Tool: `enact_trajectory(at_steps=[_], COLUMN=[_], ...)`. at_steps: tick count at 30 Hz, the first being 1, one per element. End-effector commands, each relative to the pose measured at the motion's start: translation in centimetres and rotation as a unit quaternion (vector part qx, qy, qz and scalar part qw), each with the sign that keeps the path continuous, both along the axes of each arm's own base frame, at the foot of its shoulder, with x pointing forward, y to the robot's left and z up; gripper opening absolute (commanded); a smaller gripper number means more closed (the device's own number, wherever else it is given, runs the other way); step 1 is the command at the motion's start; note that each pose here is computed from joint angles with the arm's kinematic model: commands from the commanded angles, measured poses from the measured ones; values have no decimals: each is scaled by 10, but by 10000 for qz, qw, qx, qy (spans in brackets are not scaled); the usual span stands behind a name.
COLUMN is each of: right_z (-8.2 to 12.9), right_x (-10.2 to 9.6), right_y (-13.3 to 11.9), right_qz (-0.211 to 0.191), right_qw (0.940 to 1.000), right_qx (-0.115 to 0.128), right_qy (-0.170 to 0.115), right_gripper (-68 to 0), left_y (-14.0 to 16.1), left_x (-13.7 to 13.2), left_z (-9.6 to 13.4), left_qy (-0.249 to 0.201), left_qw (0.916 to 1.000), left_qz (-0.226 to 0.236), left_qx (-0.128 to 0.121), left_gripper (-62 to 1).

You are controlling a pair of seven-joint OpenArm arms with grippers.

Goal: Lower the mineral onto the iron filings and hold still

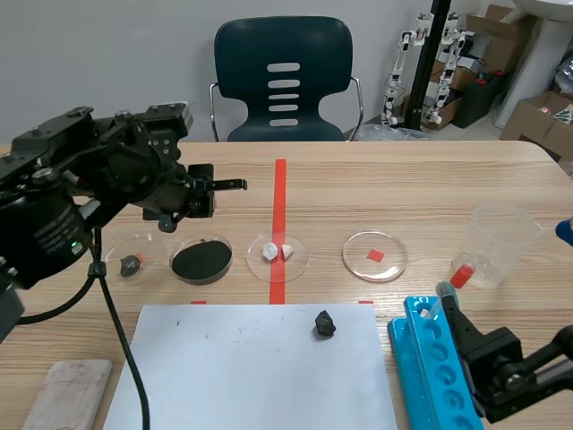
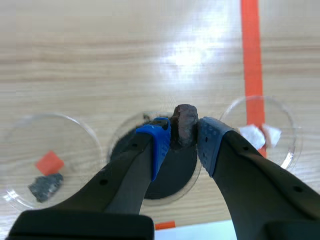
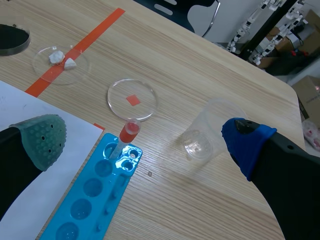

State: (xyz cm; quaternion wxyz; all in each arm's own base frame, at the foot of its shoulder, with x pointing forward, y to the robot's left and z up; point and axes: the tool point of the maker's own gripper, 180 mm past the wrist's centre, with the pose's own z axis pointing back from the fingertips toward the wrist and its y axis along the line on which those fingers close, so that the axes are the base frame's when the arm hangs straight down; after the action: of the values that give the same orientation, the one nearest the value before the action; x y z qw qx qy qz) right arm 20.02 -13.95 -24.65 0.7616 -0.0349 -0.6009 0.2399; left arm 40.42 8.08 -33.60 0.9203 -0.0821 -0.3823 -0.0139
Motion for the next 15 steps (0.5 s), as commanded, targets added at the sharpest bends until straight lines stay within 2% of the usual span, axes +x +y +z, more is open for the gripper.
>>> enact_trajectory(at_steps=[1, 4, 7, 8, 12, 15], right_z=[12, 12, 12, 12, 12, 12], right_x=[5, 5, 5, 5, 5, 5], right_y=[2, 2, 2, 2, 2, 2], right_qz=[4, 5, 6, 6, 5, 5], right_qw=[9998, 9998, 9998, 9998, 9998, 9998], right_qx=[49, 50, 51, 50, 50, 50], right_qy=[-211, -213, -216, -215, -213, -213], right_gripper=[4, 4, 4, 4, 4, 4], left_y=[1, 2, 6, 9, 16, 13], left_x=[2, -5, -13, -19, -39, -58], left_z=[16, 37, 61, 67, 83, 100], left_qy=[-400, -1007, -1676, -1836, -2200, -2610], left_qw=[9991, 9943, 9845, 9813, 9732, 9607], left_qz=[-102, -338, -486, -530, -597, -919], left_qx=[18, 98, 152, 246, 302, 236], left_gripper=[-490, -490, -490, -490, -490, -490])
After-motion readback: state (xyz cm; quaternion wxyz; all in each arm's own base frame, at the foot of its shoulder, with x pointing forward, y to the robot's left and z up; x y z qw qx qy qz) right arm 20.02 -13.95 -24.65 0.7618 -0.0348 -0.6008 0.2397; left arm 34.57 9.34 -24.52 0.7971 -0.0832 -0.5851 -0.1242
